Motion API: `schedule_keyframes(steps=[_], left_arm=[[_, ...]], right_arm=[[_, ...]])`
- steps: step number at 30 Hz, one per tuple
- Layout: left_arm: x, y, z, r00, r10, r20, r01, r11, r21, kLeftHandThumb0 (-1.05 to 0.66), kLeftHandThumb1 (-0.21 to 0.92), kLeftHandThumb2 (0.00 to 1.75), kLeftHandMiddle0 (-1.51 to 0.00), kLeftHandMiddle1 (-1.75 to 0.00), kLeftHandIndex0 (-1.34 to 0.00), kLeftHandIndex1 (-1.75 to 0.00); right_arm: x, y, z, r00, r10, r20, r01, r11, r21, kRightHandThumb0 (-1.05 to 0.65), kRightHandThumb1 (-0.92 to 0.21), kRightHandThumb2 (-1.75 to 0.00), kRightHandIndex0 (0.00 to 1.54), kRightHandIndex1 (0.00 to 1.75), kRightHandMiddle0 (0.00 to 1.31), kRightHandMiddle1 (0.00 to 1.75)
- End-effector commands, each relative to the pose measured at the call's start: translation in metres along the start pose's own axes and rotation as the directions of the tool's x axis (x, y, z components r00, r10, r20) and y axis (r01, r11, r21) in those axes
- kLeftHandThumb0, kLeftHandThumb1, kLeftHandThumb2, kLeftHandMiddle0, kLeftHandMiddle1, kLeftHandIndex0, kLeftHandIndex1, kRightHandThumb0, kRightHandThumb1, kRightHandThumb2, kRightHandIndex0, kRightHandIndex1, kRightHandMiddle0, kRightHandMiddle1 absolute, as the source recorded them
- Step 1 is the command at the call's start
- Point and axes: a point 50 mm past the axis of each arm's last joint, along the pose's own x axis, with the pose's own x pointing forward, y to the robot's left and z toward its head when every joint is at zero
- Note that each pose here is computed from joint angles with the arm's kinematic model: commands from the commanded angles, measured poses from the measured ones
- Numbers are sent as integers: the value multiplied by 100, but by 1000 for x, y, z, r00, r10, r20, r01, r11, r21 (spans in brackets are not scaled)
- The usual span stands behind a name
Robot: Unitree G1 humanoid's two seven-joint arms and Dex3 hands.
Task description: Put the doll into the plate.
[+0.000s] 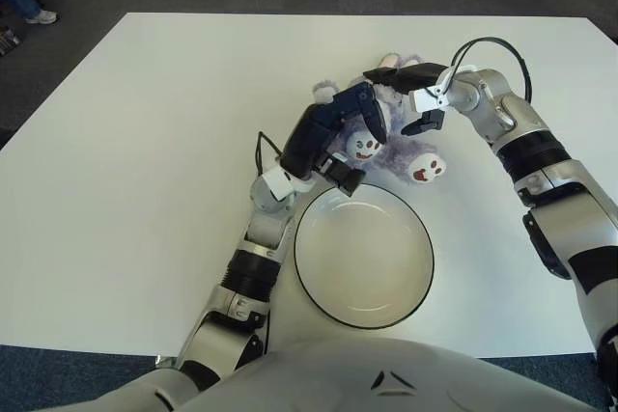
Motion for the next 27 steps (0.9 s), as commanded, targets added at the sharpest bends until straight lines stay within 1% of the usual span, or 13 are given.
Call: schedule_keyframes(steps=[1,5,12,14,15,16,17,20,22,23,25,26,27], left_arm=[[2,-4,0,1000,-17,-15,15,994,-107,-1,14,151,-63,-175,-63,-173],[4,-4,1,998,-56,-7,54,979,-199,-1,16,150,-61,-175,-61,-173],[6,-3,4,998,-58,21,62,968,-244,-1,20,146,-59,-175,-59,-173],[7,-3,4,998,-55,22,59,967,-248,-1,20,145,-58,-175,-58,-173],[7,-2,4,998,-53,23,57,967,-249,-1,21,145,-58,-175,-58,-173],[7,-2,4,998,-52,24,57,967,-250,-1,21,144,-58,-175,-58,-173],[8,-1,5,998,-52,26,57,966,-251,-1,21,144,-58,-175,-58,-173],[8,-1,5,998,-53,26,58,964,-258,-1,21,144,-58,-175,-57,-173],[9,-1,4,998,-56,26,61,960,-275,-1,21,144,-58,-175,-57,-173],[9,-1,4,998,-58,25,63,956,-286,-1,21,144,-57,-175,-57,-173],[10,-1,4,998,-62,25,66,950,-305,-1,22,144,-57,-175,-57,-173],[10,-1,4,998,-63,25,68,948,-312,-1,22,144,-57,-175,-57,-173],[10,-1,4,998,-65,25,69,946,-317,-1,22,144,-57,-175,-57,-173]], right_arm=[[0,2,2,1000,30,-5,-31,997,-66,-32,-22,-108,30,117,0,14],[7,21,-2,998,53,-25,-54,997,-60,-40,-24,-103,33,127,0,22],[14,29,-5,999,25,-31,-26,999,-41,-49,-31,-96,43,141,0,34],[15,30,-5,1000,2,-23,-3,1000,-24,-48,-31,-96,45,145,0,44],[15,30,-5,1000,-8,-19,8,1000,-16,-45,-30,-97,47,147,0,56],[15,31,-6,1000,-27,-13,27,1000,2,-44,-30,-98,48,147,0,61],[14,31,-6,999,-40,-9,40,999,14,-13,-36,-95,55,146,0,76],[14,32,-7,997,-75,0,75,996,47,24,-44,-91,64,144,0,102],[14,33,-7,994,-106,5,106,991,81,33,-44,-92,67,144,0,112],[14,34,-7,992,-124,6,122,987,101,37,-43,-94,68,144,0,126],[14,35,-7,989,-149,3,147,981,127,40,-42,-97,70,145,0,139],[14,35,-7,988,-156,1,155,979,133,42,-41,-99,70,145,0,149],[14,35,-7,987,-161,0,160,978,137,42,-40,-99,70,146,0,153]])
